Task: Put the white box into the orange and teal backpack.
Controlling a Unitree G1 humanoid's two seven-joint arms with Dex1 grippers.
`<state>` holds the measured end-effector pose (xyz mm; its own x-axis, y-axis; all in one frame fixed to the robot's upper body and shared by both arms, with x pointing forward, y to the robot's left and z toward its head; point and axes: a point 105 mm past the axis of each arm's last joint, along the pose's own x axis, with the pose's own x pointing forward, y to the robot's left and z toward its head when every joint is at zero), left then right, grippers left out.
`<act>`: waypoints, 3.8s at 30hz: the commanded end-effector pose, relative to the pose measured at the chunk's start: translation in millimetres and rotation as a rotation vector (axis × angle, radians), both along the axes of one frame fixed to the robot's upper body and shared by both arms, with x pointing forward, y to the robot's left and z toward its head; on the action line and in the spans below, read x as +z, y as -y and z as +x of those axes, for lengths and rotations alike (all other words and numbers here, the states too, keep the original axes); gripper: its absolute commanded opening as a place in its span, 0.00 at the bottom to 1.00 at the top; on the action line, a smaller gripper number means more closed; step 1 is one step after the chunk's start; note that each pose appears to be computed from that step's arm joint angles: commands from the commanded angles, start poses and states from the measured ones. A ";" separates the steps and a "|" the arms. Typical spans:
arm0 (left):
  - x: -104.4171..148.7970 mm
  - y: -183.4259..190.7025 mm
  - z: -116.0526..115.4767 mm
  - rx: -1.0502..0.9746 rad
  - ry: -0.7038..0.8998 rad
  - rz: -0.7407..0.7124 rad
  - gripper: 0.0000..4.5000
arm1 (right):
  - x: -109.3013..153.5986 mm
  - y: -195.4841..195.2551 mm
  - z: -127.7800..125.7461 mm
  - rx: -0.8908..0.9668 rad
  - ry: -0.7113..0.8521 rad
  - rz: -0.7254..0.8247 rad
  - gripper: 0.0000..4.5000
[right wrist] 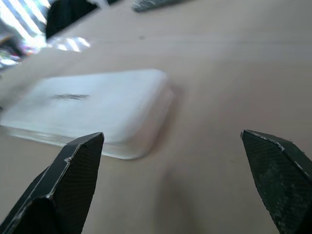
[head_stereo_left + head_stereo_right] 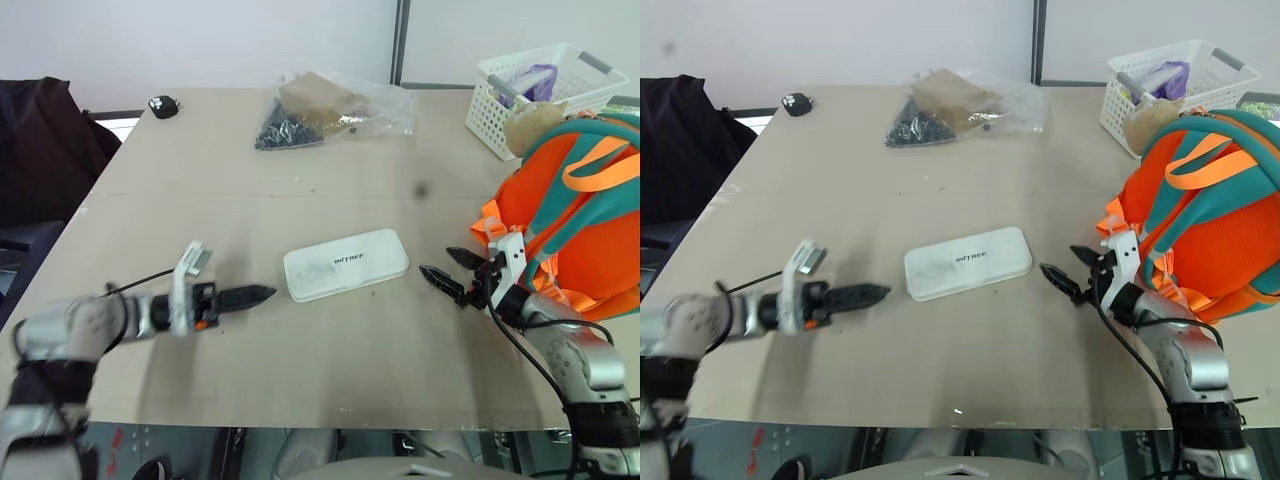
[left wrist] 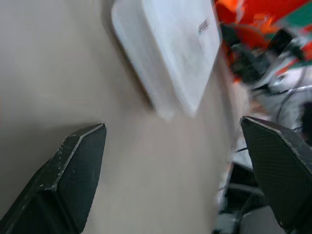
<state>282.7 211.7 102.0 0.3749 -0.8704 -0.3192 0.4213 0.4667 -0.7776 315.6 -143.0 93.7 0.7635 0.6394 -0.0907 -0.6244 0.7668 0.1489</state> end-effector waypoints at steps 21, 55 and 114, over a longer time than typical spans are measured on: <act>-19.6 29.3 28.6 -0.073 -0.062 0.015 1.00 | 7.2 -93.1 5.3 0.171 0.188 -0.114 0.01; 19.7 35.0 15.8 0.047 0.364 -0.228 0.23 | 79.4 80.8 -72.7 -0.728 0.562 0.106 0.99; 178.5 -2.9 43.4 0.297 1.161 -0.344 0.23 | 191.1 -31.4 -34.1 0.399 0.283 0.611 0.01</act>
<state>324.0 189.9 258.8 0.4371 -0.7742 0.4579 0.8954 0.4225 -0.1404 292.0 -110.2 271.1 0.4402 0.7547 0.4865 -0.8924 0.3077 0.3301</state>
